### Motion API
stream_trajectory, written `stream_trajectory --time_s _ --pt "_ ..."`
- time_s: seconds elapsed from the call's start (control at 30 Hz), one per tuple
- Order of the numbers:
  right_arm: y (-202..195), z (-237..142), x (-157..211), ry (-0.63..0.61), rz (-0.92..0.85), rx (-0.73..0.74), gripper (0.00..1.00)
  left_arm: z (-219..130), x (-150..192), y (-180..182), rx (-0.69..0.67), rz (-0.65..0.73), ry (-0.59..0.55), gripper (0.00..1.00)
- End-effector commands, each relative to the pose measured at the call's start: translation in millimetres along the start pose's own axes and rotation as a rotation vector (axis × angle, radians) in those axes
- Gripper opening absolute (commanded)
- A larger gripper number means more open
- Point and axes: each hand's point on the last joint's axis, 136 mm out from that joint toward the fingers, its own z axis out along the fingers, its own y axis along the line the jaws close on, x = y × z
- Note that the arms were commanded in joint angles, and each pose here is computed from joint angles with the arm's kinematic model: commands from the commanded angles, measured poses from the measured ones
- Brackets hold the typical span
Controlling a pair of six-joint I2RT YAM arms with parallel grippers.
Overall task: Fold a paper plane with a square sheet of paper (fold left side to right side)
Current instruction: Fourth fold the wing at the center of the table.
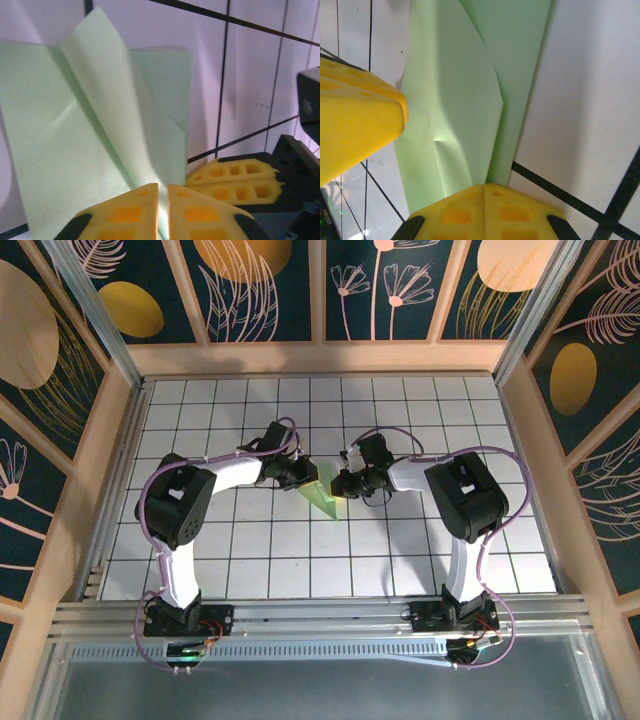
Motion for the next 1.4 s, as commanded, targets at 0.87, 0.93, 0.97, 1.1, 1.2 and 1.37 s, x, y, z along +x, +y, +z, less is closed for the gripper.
stream_trajectory --time_s 0.87,0.93,0.97,1.1,1.2,1.37 --pt "-41 10 29 0.077 0.058 0.174 0.00 36 25 49 -0.064 -0.027 0.077 0.02" --pt "-41 9 28 0.074 0.059 0.172 0.00 36 28 54 -0.079 -0.030 0.083 0.02" --pt "-39 9 27 0.071 0.057 0.168 0.00 36 30 57 -0.088 -0.032 0.086 0.01" --pt "-28 4 17 0.045 0.049 0.136 0.00 36 35 68 -0.124 -0.034 0.096 0.00" --pt "-15 -2 5 0.014 0.041 0.103 0.03 37 38 74 -0.148 -0.033 0.102 0.00" --pt "5 -18 -17 -0.042 0.023 0.055 0.12 37 41 81 -0.175 -0.037 0.110 0.00"
